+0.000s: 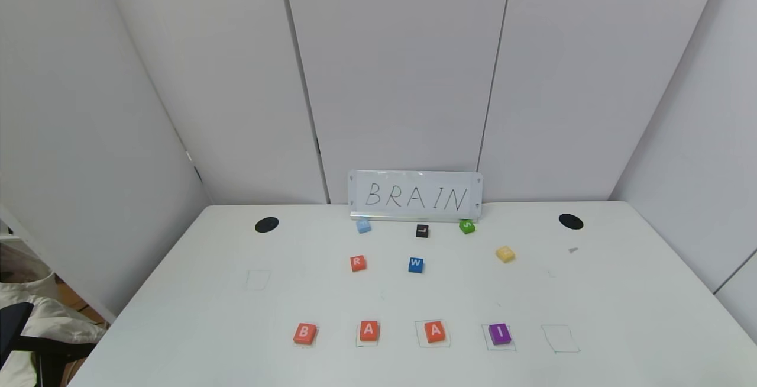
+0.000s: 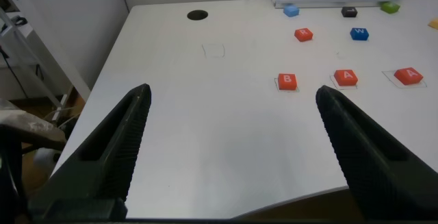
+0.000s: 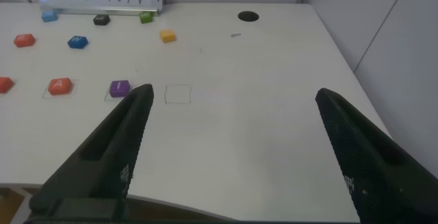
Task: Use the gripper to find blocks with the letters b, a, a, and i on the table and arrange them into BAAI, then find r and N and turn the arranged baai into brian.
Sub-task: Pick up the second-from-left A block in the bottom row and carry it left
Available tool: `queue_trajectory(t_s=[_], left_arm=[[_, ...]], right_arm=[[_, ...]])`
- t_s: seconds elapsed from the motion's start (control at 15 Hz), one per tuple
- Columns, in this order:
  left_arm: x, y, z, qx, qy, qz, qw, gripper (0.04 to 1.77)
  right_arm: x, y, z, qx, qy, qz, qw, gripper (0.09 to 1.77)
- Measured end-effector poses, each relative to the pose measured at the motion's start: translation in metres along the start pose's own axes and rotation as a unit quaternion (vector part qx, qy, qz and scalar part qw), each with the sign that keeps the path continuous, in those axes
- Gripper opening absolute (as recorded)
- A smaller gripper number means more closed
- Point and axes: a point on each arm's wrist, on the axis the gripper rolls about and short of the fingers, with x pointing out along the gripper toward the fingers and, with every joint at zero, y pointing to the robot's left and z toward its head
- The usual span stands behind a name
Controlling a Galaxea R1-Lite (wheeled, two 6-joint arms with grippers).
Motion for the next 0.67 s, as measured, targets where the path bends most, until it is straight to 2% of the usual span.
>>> queue_trajectory(t_s=[0.67], left_arm=[[0.0005,0.0001,0.0026,-0.007,-0.018,0.000,0.9998,1.72]], right_arm=[[-0.0001,0.0000,0.0004,0.006,-0.002,-0.002,1.000,1.71]])
